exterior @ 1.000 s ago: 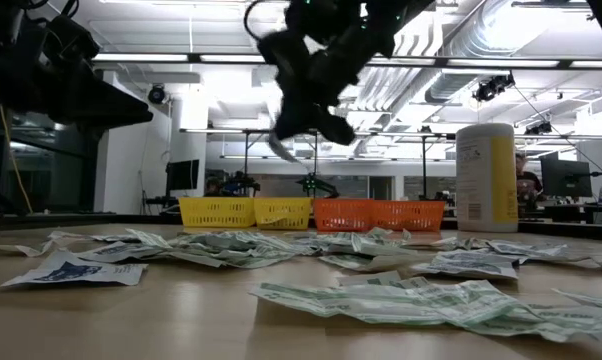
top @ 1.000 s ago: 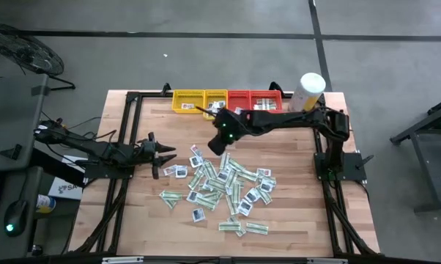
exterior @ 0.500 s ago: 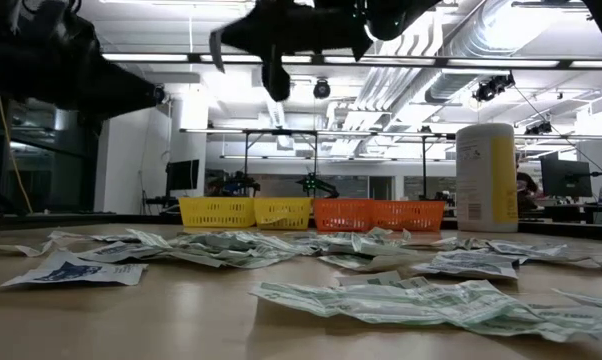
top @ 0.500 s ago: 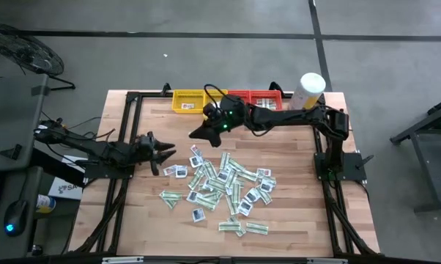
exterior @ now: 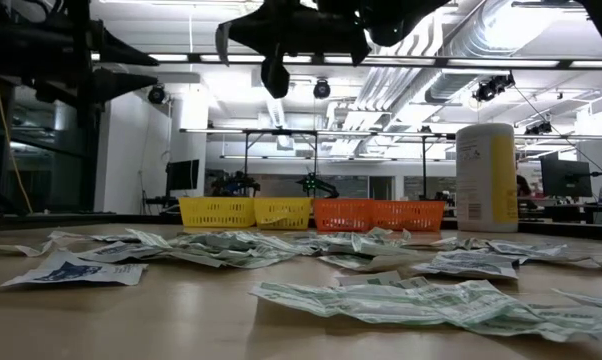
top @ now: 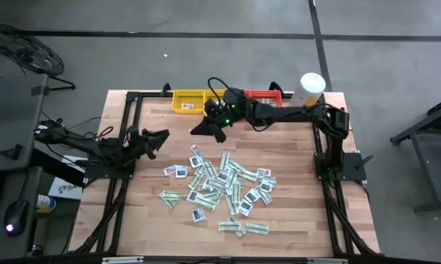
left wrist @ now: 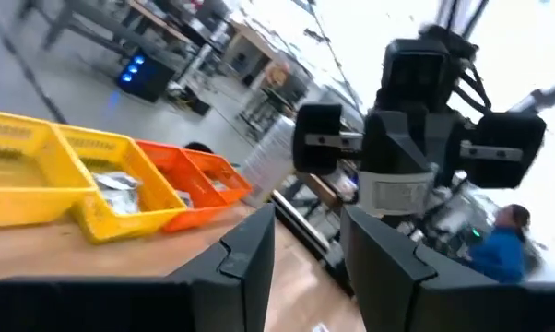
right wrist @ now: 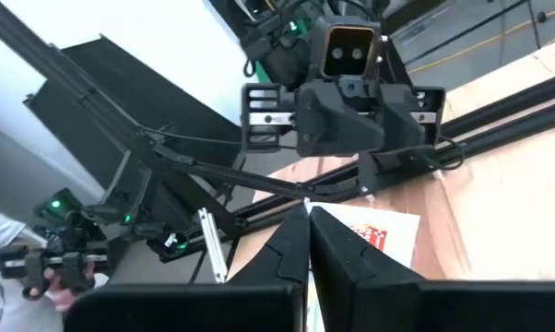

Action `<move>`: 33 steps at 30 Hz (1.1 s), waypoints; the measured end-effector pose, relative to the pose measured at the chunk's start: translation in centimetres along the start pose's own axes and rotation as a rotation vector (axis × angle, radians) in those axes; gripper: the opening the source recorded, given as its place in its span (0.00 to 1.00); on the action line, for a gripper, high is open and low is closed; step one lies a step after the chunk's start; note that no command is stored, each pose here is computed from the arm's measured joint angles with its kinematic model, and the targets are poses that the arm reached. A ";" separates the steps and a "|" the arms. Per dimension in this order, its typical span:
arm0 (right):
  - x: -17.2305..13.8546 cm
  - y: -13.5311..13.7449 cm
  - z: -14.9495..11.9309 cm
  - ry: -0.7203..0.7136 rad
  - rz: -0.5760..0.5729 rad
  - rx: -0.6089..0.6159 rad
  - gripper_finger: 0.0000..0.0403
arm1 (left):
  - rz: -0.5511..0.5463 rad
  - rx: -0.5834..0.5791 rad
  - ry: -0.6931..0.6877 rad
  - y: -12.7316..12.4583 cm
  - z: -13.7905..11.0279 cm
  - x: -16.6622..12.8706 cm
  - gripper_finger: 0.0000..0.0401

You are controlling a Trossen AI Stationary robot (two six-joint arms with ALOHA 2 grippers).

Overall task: Pick & Place First Aid Supplies
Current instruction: Put the orange packet into the left yellow bin

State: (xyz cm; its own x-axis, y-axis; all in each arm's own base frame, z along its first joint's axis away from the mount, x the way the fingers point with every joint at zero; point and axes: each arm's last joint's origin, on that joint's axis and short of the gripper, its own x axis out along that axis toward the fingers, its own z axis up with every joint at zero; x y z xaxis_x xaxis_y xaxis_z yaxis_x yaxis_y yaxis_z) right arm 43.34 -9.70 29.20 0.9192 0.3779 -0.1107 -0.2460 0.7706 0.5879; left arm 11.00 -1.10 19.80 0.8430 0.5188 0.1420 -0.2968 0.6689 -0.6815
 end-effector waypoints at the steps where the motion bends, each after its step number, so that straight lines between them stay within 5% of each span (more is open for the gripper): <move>1: -0.1 0.0 0.1 0.000 0.014 -0.005 0.00 | 0.004 -0.024 -0.003 0.0 0.0 0.0 0.32; 15: -1.6 -0.4 2.0 -0.053 0.169 -0.148 0.00 | -0.205 -0.080 -0.041 -1.1 2.1 1.5 0.32; 33: -4.7 -0.5 5.1 -0.141 0.373 -0.278 0.00 | -0.502 0.087 0.133 -3.8 7.6 11.7 0.32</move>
State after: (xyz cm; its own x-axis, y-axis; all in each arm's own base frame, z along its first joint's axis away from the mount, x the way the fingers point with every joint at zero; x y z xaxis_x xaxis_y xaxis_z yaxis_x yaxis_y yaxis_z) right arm 40.67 -14.49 33.46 0.7803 0.5966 0.1876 -0.6223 0.7108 0.3280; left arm 18.62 6.48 29.53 0.9388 0.0550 0.3399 0.1270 0.8623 -0.4902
